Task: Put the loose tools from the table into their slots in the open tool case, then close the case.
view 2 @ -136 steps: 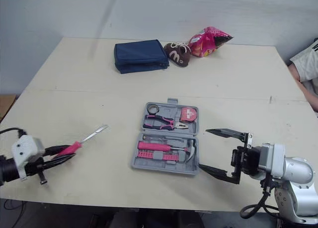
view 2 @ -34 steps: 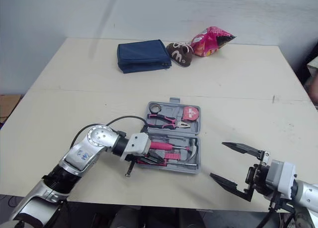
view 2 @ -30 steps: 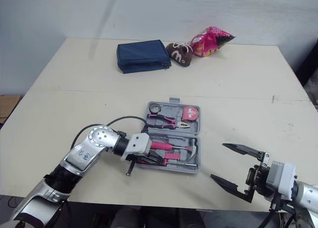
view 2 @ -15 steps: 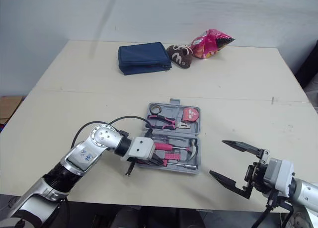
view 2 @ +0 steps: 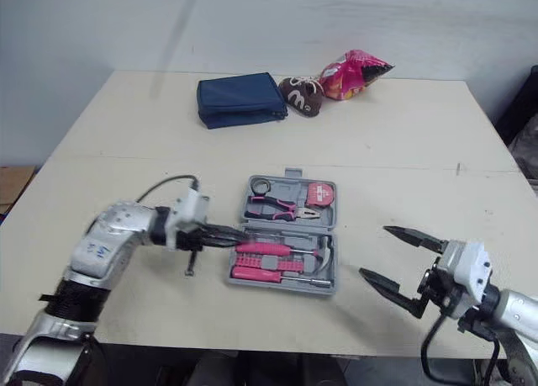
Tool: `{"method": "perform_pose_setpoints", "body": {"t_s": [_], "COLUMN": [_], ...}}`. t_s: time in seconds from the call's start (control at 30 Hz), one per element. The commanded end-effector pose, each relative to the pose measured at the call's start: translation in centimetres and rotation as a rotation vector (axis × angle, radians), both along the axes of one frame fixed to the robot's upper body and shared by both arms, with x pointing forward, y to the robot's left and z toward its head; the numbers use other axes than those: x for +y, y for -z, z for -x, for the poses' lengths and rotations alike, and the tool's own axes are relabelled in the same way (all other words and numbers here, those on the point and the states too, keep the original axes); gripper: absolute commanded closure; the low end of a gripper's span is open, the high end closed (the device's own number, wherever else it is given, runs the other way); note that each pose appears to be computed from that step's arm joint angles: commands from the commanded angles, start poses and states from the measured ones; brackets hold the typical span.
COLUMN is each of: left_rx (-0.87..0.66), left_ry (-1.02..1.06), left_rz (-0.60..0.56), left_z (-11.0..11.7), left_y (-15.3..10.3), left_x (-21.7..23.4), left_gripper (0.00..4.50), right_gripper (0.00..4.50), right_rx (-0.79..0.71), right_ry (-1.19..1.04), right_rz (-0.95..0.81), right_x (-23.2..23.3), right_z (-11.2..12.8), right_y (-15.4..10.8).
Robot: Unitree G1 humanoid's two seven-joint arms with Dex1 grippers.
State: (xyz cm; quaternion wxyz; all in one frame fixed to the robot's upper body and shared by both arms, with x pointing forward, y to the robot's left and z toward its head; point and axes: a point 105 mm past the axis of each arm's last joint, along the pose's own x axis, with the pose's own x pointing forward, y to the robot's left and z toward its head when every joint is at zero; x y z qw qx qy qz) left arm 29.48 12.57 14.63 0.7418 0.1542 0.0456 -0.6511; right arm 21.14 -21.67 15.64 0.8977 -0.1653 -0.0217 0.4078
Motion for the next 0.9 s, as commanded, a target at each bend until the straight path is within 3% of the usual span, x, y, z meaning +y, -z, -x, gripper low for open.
{"method": "perform_pose_setpoints", "body": {"t_s": [0.03, 0.2, 0.37, 0.47, 0.67, 0.9], "left_rx": [-0.048, -0.095, -0.099, -0.078, -0.055, -0.032], "left_ry": [-0.105, -0.239, -0.268, -0.263, -0.265, -0.206], "left_rz": [0.031, -0.017, -0.104, -0.108, -0.13, -0.114], "left_z": [-1.2, -2.6, -3.5, -4.2, -5.3, -4.9], "left_y": [-1.2, 0.0, 2.9, 3.9, 5.1, 5.3], "left_x": [2.6, 5.6, 5.4, 3.9, 1.7, -0.6], "left_gripper": [4.43, 4.43, 4.43, 4.5, 4.5, 4.5], "right_gripper": [0.0, 0.0, 0.0, 1.25, 4.39, 4.46], "right_rx": [-0.032, -0.026, 0.096, 0.131, 0.143, 0.12], "right_ry": [0.027, 0.039, 0.145, 0.13, 0.073, 0.056], "right_rz": [0.019, 0.068, 0.174, 0.211, 0.225, 0.235], "right_x": [-0.5, -1.2, -2.6, -2.3, -0.4, 1.6], "right_z": [-0.6, -1.9, -4.7, -5.7, -7.0, -8.9], "right_y": [-0.3, 0.8, 3.6, 4.7, 6.0, 7.1]}}
